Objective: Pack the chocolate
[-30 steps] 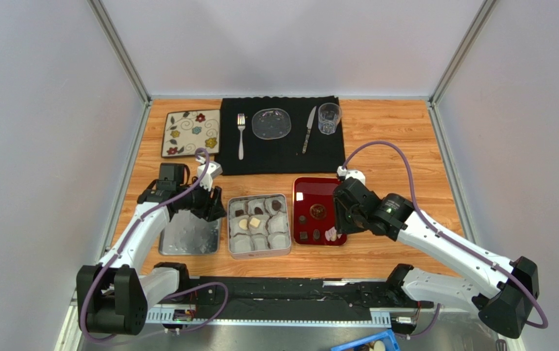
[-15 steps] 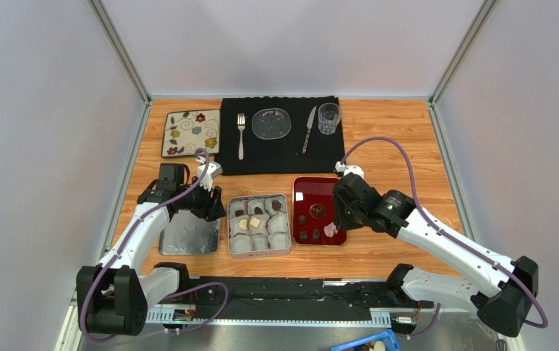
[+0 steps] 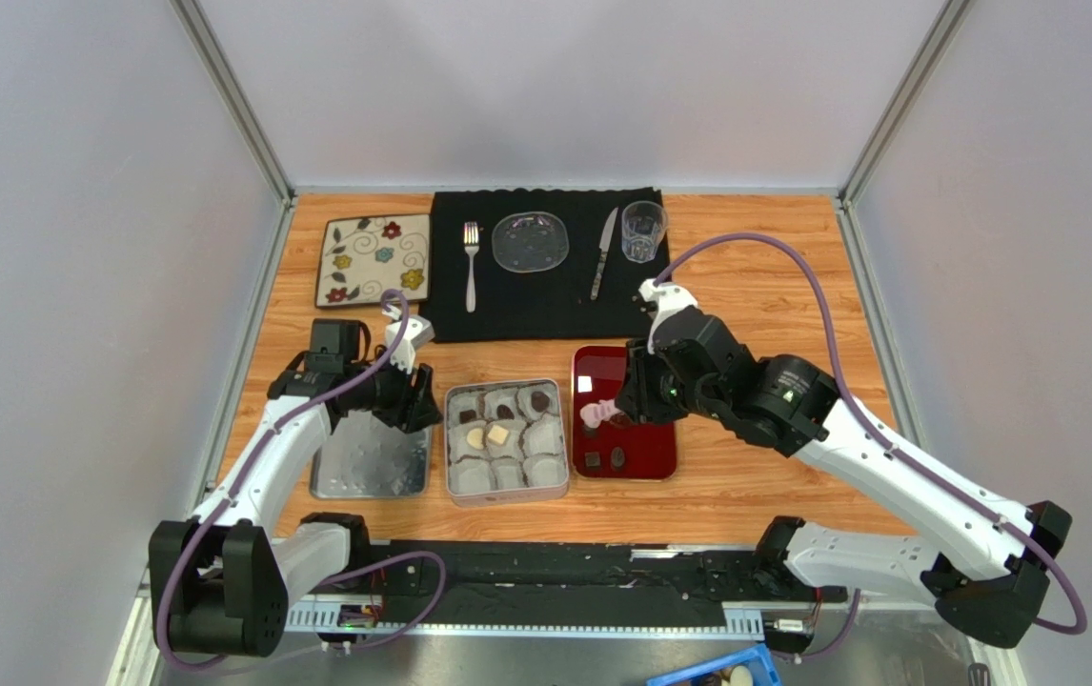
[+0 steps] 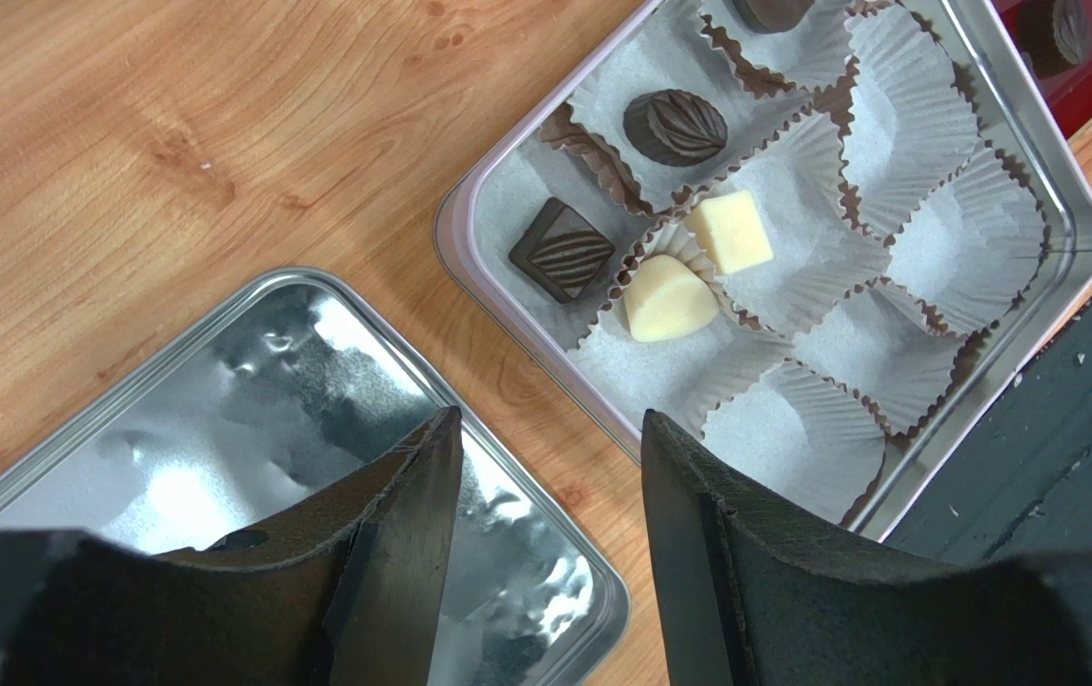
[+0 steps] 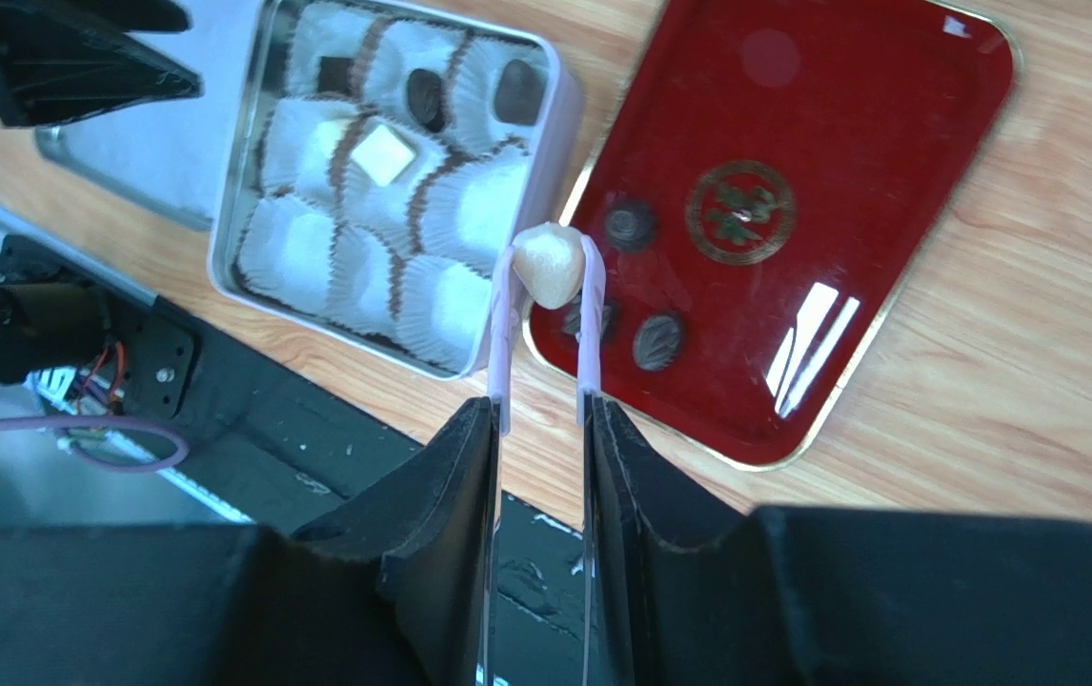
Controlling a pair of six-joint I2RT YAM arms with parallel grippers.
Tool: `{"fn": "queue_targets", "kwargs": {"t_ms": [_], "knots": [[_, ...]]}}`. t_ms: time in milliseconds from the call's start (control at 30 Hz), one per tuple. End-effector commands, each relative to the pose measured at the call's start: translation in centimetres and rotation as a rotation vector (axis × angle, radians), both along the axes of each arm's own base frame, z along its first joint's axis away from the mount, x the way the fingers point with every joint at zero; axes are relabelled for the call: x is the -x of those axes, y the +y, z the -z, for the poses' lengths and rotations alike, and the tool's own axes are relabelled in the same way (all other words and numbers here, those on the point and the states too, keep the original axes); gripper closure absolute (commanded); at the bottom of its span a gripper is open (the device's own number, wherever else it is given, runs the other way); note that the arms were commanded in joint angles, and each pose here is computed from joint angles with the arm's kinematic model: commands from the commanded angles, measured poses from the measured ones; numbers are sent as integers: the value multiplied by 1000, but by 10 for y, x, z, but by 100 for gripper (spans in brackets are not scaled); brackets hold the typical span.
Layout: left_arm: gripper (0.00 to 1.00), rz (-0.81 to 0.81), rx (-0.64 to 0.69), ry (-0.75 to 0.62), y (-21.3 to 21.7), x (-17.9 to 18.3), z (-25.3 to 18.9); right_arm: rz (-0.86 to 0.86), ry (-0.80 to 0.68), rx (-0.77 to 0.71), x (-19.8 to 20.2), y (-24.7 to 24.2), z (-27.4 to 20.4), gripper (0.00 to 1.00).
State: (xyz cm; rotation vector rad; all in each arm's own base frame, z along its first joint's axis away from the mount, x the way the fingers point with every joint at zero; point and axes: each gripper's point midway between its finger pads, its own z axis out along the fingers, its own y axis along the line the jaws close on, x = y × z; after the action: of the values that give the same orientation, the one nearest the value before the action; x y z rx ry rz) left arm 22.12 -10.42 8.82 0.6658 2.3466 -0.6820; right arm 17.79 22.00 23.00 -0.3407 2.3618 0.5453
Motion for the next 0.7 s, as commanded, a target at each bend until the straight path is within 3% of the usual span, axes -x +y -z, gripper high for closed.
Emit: {"fn": "queue_targets", "kwargs": {"t_ms": [0,667], "knots": [[42,13,13,-50,-2,-7,-14,-90,-63,-81,-1,39,-23,86],[43,20,10,-69,-2,-8,-20,-157,-51,-47,-13,88,19,81]]}}
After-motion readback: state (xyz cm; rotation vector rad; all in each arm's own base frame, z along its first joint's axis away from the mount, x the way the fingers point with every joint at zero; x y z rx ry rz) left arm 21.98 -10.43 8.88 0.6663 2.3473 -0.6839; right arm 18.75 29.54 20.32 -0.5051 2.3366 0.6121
